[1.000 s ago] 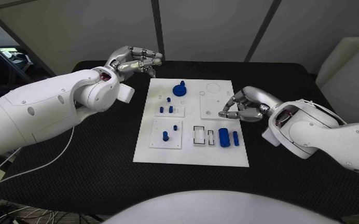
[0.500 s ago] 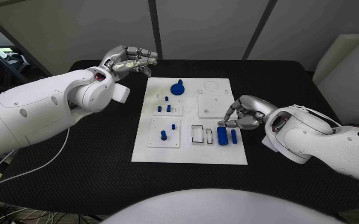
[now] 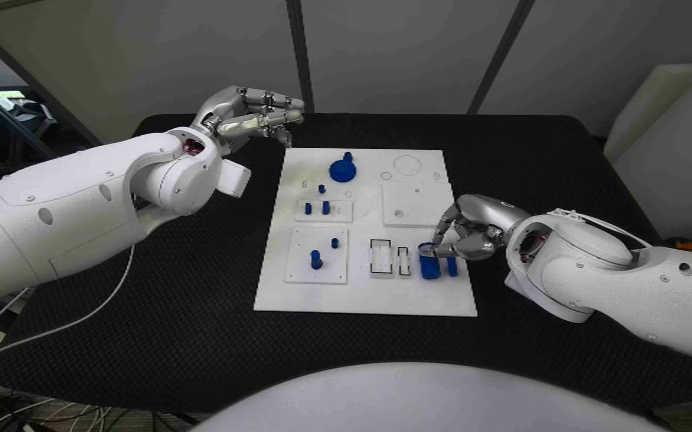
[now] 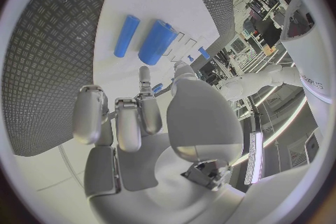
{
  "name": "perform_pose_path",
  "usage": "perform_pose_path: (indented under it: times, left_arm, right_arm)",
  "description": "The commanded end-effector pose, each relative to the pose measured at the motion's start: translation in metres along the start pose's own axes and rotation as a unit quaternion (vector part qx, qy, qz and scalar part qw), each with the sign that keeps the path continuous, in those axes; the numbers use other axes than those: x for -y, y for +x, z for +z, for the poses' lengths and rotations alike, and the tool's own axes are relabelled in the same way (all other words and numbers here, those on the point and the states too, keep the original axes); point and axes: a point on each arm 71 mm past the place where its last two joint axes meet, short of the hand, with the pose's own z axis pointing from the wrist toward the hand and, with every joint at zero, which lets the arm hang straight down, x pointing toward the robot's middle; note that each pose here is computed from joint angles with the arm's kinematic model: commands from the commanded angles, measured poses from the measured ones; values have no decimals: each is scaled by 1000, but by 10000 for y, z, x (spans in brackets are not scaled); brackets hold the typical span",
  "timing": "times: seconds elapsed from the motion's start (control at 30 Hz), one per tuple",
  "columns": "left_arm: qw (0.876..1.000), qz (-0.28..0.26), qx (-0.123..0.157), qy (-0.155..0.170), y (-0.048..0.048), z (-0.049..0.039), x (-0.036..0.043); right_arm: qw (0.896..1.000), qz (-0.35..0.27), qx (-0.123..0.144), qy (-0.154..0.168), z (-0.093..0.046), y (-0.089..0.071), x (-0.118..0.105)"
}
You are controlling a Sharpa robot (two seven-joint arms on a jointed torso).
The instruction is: Assemble the parts on the task board
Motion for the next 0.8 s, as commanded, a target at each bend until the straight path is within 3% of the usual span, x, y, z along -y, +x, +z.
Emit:
perform_pose_path:
  times: [0.03, 0.8]
  left_arm:
    - [1000, -2, -2, 6, 5, -1, 14]
    - [1000, -2, -4, 3, -3, -9, -2]
  right_arm:
    - [1000, -22, -13, 7, 2, 35, 3]
    - [997, -67, -31, 15, 16, 183, -4]
